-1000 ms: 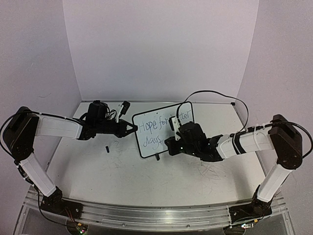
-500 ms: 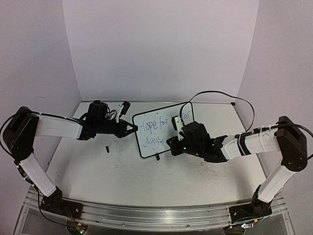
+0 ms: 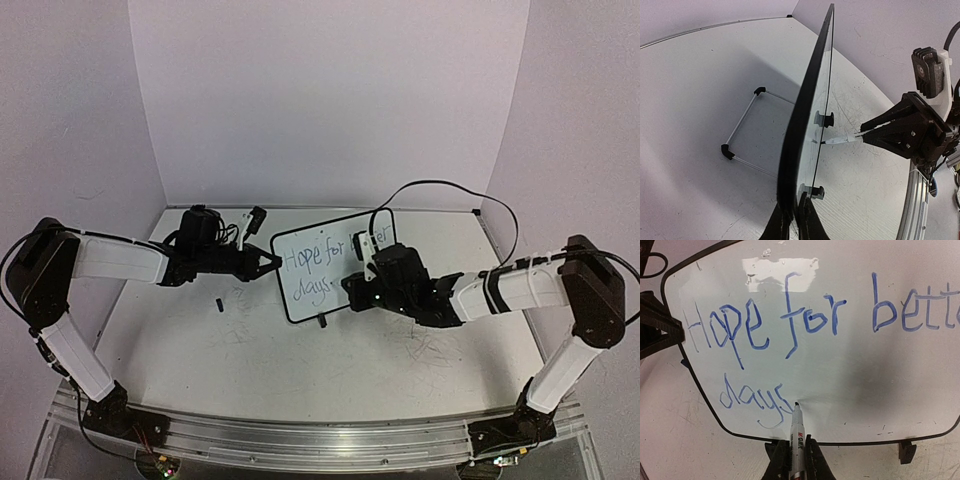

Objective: Write a sentence on the whiteboard
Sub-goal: Write a sentence on the whiteboard, then pick up the pen cap from the center of the board.

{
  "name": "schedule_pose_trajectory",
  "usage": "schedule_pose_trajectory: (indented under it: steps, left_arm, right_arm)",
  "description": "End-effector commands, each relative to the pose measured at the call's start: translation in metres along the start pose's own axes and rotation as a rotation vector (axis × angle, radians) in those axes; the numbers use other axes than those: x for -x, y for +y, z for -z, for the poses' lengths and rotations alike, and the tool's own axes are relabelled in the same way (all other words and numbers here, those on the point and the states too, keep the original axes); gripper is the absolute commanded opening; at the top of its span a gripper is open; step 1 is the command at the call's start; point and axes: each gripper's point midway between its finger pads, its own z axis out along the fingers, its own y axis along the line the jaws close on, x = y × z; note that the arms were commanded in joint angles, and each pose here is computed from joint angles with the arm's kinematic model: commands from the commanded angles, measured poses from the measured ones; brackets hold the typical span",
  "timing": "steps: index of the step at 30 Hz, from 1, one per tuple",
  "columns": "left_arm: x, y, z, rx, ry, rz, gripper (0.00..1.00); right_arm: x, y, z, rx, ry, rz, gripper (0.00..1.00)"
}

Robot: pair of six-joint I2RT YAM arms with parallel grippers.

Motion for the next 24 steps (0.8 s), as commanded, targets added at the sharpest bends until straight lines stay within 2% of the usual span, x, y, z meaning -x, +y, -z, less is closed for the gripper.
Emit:
schedule_pose_trajectory:
  steps: [1, 10, 15, 16, 19, 24]
  left_arm:
    - [0.005, 0.013, 0.006, 0.083, -0.007, -0.05, 0.0]
    - [0.006, 0.013, 0.006, 0.085, -0.007, -0.051, 0.0]
    - [0.008, 0.016, 0.008, 0.108, -0.016, -0.047, 0.01]
    - [0.009, 0.017, 0.009, 0.118, -0.02, -0.048, 0.05]
    - [0.016, 0.021, 0.012, 0.155, -0.039, -0.053, 0.23]
    - [0.035, 0.023, 0.021, 0.206, -0.079, -0.061, 0.44]
  right_arm:
    - [0.015, 0.004, -0.008, -0.006, -0.041, -0.007, 0.0]
    - [0.02, -0.002, -0.006, -0.041, -0.062, -0.001, 0.0]
    - [0.037, 0.008, 0.037, 0.033, -0.085, -0.019, 0.0]
    - [0.039, 0.006, 0.048, 0.033, -0.096, -0.022, 0.0]
    - [0.052, -0.011, 0.082, -0.026, -0.145, -0.014, 0.0]
    - [0.071, -0.04, 0.114, -0.158, -0.232, 0.004, 0.0]
